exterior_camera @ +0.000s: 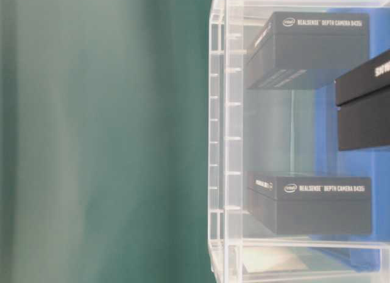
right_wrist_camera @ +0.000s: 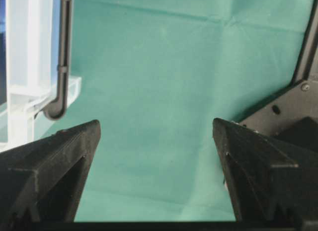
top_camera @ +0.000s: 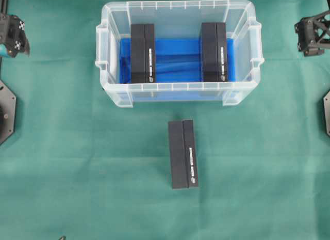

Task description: Take out the box from the case.

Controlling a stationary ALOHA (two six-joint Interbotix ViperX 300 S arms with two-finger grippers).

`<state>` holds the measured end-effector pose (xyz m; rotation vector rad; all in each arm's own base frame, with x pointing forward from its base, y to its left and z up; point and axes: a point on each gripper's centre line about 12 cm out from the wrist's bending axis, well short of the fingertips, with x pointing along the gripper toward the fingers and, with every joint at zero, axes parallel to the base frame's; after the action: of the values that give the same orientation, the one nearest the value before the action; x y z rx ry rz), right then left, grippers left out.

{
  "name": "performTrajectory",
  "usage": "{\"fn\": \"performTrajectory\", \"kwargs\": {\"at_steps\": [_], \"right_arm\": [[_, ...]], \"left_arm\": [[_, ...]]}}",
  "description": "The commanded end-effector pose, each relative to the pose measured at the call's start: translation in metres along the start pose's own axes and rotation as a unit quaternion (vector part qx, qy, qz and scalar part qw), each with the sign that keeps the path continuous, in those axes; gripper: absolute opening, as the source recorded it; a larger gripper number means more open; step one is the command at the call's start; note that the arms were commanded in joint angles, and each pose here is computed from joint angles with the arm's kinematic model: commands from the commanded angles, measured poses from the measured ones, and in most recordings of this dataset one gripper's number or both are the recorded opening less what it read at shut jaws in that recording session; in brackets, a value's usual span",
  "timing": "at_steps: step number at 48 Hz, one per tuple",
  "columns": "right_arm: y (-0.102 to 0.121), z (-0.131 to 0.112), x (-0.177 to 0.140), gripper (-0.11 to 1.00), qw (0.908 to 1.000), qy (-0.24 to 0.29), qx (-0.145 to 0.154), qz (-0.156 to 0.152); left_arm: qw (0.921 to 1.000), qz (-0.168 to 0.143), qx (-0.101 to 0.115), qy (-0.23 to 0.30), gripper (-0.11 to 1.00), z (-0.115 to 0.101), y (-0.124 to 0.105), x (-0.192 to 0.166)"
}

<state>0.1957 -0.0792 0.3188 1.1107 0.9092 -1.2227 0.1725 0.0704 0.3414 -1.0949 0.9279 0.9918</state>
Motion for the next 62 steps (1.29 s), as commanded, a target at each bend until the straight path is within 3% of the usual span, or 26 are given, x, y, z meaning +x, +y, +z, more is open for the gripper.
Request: {"fn": "performTrajectory", "kwargs": {"at_steps": [1,47,56,62], "right_arm": [[0.0,0.002,-0.004,0.9,1.0,-0.003,0.003,0.007],[-0.001,0.001,-0.002,0.9,1.0,-0.001,0.001,0.003],[-0.001,0.001,-0.002,0.9,1.0,0.0,0.002,0.003],[-0.001,0.001,-0.002,0.9,1.0,0.0,0.001,0.003]], "left_arm": [[0.9999,-0.009,0.0,-0.005,0.92,0.001,-0.002,-0.005],[1.0,-0.005,0.001,-0.004,0.92,0.002,-0.004,-0.003],[1.0,-0.005,0.003,-0.003,0.92,0.009,-0.018,0.003],[0.9998,-0.016,0.009,-0.006,0.92,0.017,-0.04,0.008]]}}
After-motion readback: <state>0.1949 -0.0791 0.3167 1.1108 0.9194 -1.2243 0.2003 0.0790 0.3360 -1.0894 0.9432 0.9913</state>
